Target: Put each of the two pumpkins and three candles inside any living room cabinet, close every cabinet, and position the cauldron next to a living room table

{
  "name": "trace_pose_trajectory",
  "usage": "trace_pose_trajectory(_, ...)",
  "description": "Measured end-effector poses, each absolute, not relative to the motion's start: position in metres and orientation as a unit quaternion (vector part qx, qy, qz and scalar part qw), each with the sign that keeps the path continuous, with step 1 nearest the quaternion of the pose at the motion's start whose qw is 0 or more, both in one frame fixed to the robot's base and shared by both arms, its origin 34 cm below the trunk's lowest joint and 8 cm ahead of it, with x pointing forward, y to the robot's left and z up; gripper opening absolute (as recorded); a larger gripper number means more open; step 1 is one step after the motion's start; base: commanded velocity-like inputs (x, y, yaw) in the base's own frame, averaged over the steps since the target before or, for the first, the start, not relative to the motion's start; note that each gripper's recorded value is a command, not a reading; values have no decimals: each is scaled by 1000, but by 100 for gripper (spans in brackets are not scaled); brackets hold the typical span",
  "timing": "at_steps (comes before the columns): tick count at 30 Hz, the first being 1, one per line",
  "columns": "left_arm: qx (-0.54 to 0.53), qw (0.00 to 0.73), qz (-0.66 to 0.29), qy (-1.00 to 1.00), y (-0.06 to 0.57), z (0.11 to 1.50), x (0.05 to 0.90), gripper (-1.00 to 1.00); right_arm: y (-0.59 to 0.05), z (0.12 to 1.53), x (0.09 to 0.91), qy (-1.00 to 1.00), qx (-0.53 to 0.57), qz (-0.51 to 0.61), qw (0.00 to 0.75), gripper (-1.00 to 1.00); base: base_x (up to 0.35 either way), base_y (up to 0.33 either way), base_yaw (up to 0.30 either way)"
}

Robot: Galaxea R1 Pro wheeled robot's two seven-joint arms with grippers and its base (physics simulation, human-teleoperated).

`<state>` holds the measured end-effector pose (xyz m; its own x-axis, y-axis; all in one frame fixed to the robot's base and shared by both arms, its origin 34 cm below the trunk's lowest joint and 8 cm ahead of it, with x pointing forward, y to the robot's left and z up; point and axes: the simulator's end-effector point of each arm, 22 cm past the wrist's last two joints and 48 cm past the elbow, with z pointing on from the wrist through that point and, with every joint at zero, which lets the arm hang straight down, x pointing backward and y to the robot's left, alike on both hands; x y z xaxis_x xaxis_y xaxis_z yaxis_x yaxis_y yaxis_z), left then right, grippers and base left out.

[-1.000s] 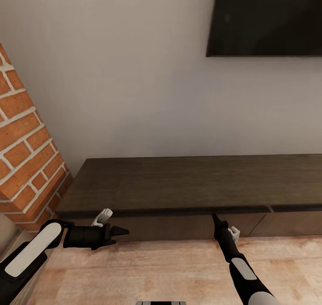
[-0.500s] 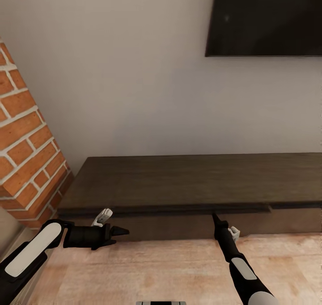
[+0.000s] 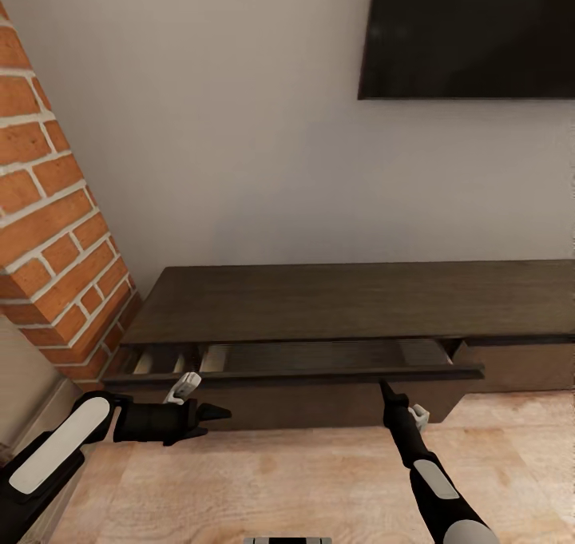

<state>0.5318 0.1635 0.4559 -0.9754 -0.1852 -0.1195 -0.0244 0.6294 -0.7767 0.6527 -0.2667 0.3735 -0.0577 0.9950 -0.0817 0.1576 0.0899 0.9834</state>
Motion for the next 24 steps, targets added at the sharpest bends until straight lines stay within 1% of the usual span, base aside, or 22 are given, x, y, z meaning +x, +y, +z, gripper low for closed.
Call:
trace_pose_trajectory(14, -58, 94, -427, 898, 163, 456, 532, 100, -269, 374, 653, 570, 506, 448, 467, -100, -203, 0, 0)
trace_pose_trajectory(24, -58, 94, -426, 898, 164, 456, 532, 100, -269, 374, 653, 570, 506, 448, 468, -100, -81, 0, 0)
